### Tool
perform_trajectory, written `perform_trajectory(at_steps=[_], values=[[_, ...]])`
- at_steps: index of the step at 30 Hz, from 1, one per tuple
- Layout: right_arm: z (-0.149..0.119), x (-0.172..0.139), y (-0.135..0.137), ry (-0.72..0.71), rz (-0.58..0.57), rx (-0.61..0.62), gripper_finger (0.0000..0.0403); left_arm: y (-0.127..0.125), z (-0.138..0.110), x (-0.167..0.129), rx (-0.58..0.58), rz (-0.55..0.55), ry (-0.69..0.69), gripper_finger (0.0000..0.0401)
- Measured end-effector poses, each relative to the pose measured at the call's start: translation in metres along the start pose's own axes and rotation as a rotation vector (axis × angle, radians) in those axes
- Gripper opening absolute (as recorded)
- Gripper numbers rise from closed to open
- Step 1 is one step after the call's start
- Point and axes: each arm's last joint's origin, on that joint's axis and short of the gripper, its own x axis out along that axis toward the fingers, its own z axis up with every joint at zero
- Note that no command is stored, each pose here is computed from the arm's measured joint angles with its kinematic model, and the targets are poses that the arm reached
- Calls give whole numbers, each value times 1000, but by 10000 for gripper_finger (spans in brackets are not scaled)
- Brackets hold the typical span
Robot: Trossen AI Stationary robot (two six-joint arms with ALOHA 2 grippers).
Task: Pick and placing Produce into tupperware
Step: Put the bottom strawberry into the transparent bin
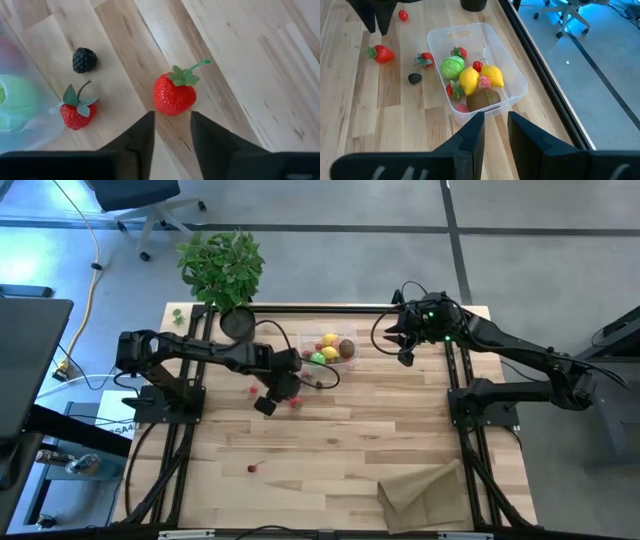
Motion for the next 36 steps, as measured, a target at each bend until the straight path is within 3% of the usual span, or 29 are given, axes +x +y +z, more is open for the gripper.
perform_trajectory(at_steps=[6, 10, 19, 26, 36], values=[[0, 0, 0, 0, 0, 0, 76, 2, 1, 2, 5, 25, 6, 187], [0, 0, 0, 0, 0, 0, 76, 2, 1, 3, 71, 27, 3, 208], [0, 0, 0, 0, 0, 0, 76, 2, 2, 5, 181, -11, -29, 193], [0, 0, 0, -1, 0, 0, 76, 4, 2, 19, 181, -27, -18, 177], [0, 0, 0, 0, 0, 0, 76, 5, 1, 31, 169, -65, -19, 206]])
